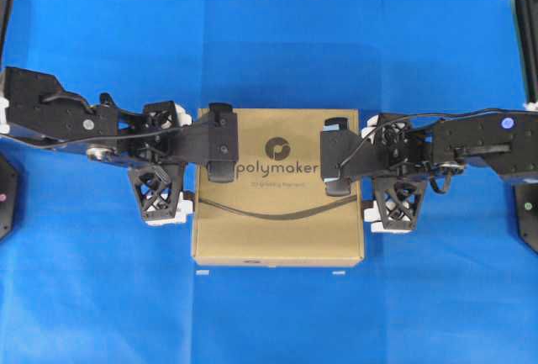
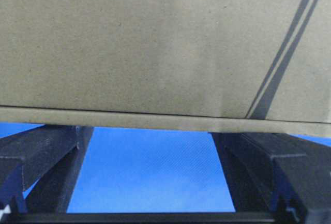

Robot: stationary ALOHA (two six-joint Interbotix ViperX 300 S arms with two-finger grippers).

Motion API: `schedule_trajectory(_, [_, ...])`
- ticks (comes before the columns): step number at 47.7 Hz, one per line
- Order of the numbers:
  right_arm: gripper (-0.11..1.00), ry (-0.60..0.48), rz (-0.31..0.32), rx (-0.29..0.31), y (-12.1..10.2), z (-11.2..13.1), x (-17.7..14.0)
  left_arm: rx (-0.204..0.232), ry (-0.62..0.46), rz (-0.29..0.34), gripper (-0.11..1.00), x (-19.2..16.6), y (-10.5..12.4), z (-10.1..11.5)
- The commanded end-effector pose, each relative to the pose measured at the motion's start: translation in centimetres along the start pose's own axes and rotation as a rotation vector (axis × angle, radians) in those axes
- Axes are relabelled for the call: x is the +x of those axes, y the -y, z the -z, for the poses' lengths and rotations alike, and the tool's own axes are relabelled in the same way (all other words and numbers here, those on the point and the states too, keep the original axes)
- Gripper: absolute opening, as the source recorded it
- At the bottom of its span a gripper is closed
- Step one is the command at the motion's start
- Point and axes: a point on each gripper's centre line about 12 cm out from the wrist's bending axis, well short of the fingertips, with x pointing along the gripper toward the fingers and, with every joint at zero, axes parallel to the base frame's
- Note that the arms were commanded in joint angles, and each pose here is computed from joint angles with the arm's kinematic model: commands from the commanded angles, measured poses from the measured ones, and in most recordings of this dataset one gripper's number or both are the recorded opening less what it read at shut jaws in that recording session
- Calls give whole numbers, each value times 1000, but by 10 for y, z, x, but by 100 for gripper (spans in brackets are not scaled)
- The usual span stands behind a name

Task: Lift up the cardboard box by clamping it between your arms.
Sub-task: 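Lower the clamped box back onto the table with both grippers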

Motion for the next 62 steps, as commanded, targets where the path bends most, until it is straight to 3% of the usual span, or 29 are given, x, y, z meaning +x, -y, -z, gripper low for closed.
schedule_trajectory(1, [99, 77, 2, 25, 1, -15, -4, -40, 66, 0, 87, -2, -2, -11])
schedule_trajectory(34, [99, 25, 1, 28, 1, -6, 32, -56, 21, 3, 86, 31, 0, 18])
schedule_trajectory(49, [99, 83, 2, 44, 1, -1, 29, -50, 31, 3, 87, 26, 0, 20])
schedule_trajectory(62, [99, 83, 5, 52, 2, 18, 21, -44, 26, 3, 87, 17, 0, 34])
